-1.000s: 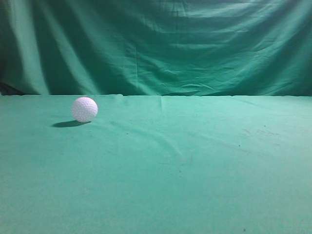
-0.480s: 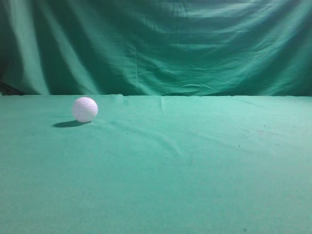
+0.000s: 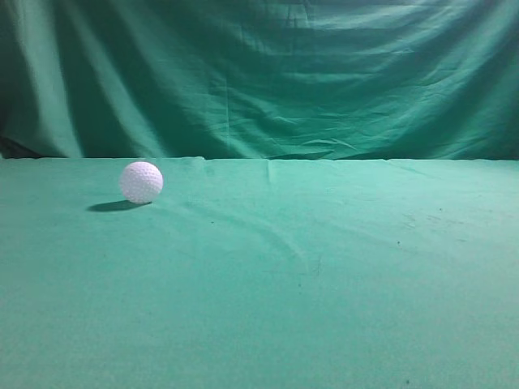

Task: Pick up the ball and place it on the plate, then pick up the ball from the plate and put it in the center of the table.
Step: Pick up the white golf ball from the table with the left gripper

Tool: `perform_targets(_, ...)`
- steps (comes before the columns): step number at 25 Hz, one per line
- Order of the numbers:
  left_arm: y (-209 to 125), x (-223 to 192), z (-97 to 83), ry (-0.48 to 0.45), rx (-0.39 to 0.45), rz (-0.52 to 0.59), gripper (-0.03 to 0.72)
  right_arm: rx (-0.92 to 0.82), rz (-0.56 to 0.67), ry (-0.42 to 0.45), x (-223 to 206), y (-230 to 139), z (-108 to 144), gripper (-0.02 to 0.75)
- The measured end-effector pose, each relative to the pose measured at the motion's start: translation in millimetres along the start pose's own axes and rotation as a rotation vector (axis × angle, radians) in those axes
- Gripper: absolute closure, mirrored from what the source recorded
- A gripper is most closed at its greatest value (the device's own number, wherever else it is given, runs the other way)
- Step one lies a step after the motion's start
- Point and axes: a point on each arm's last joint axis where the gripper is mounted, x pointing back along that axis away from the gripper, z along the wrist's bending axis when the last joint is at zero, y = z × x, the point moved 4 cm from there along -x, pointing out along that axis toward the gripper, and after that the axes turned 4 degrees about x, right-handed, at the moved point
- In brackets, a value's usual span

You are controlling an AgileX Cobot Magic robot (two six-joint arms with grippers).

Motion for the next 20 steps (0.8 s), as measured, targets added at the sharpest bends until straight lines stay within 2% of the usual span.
perform_targets(3, 2.3, -23.7, -14.8, -0.075, -0.115, 0.119, 0.688, 0.0, 0.0, 0.0, 0.0, 0.0, 0.0, 0.738)
perform_targets(8, 7.9, -73.1, -35.8, -0.15, -0.218, 0.3, 0.688, 0.0, 0.0, 0.0, 0.0, 0.0, 0.0, 0.738)
perform_targets(17, 25.2, -164.4, -51.3, -0.206, -0.232, 0.522, 0.688, 0.0, 0.0, 0.0, 0.0, 0.0, 0.0, 0.738)
perform_targets(18, 25.1, -173.1, -51.9, -0.211, -0.232, 0.543, 0.64, 0.0, 0.0, 0.0, 0.0, 0.0, 0.0, 0.738)
perform_targets(19, 25.8, -178.4, -52.5, -0.214, -0.233, 0.556, 0.64, 0.0, 0.0, 0.0, 0.0, 0.0, 0.0, 0.738)
perform_targets(20, 27.4, -184.3, -53.0, -0.217, -0.237, 0.566, 0.537, 0.0, 0.0, 0.0, 0.0, 0.0, 0.0, 0.738)
